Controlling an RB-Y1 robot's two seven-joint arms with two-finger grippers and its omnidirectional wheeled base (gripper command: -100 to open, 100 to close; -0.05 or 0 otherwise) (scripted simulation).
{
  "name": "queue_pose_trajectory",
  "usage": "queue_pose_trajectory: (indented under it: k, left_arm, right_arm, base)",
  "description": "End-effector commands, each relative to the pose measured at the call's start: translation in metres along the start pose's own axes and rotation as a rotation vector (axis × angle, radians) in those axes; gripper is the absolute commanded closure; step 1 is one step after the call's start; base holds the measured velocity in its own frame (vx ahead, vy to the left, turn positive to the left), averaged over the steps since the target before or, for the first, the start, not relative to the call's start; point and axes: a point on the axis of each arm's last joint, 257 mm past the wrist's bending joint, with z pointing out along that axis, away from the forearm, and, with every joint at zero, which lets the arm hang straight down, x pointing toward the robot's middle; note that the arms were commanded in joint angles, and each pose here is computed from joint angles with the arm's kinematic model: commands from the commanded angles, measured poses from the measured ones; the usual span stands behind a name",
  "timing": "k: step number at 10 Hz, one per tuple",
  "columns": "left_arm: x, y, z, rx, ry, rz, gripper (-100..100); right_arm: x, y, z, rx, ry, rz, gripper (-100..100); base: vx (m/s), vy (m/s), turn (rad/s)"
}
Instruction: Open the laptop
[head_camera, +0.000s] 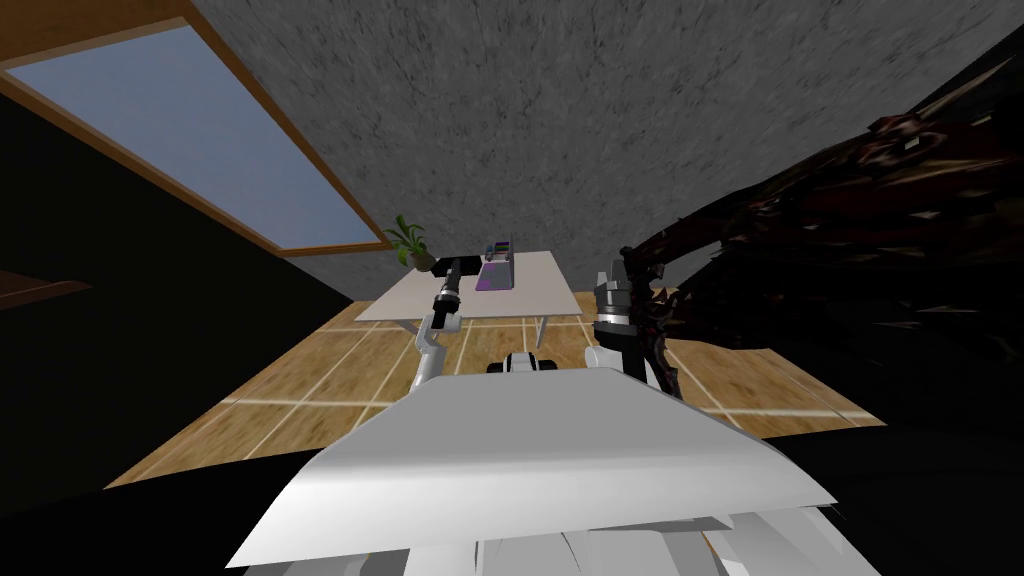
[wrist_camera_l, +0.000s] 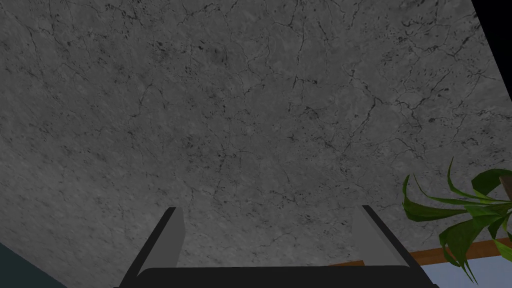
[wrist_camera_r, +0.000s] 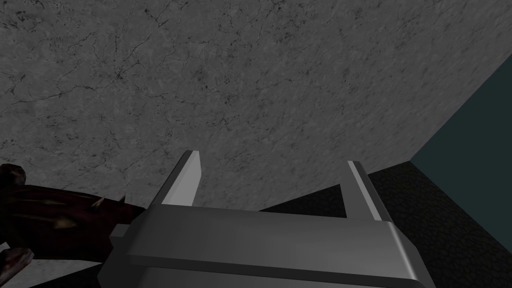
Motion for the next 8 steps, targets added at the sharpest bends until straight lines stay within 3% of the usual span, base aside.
queue_pose_trajectory:
  k: [1, 2, 5, 7, 8]
  left_arm:
    - [0.005, 0.009, 0.014, -0.025, 0.009, 0.029, -100]
    - [0.007, 0.015, 0.026, -0.045, 0.015, 0.053, -100]
    - [0.013, 0.023, 0.039, -0.072, 0.026, 0.075, -100]
    - [0.018, 0.037, 0.057, -0.121, 0.041, 0.121, -100]
    - [0.021, 0.036, 0.064, -0.122, 0.046, 0.118, -100]
  right_arm:
    - [0.000, 0.000, 0.000, 0.000, 0.000, 0.000, 0]
    - [0.000, 0.000, 0.000, 0.000, 0.000, 0.000, 0]
    - [0.000, 0.000, 0.000, 0.000, 0.000, 0.000, 0]
    - [0.000, 0.000, 0.000, 0.000, 0.000, 0.000, 0]
    - [0.000, 0.000, 0.000, 0.000, 0.000, 0.000, 0]
  base:
    - [-0.015, -0.030, -0.004]
    - [-0.019, -0.041, -0.006]
    - [-0.020, -0.041, -0.004]
    - [-0.026, -0.056, -0.008]
    - [-0.022, -0.052, 0.000]
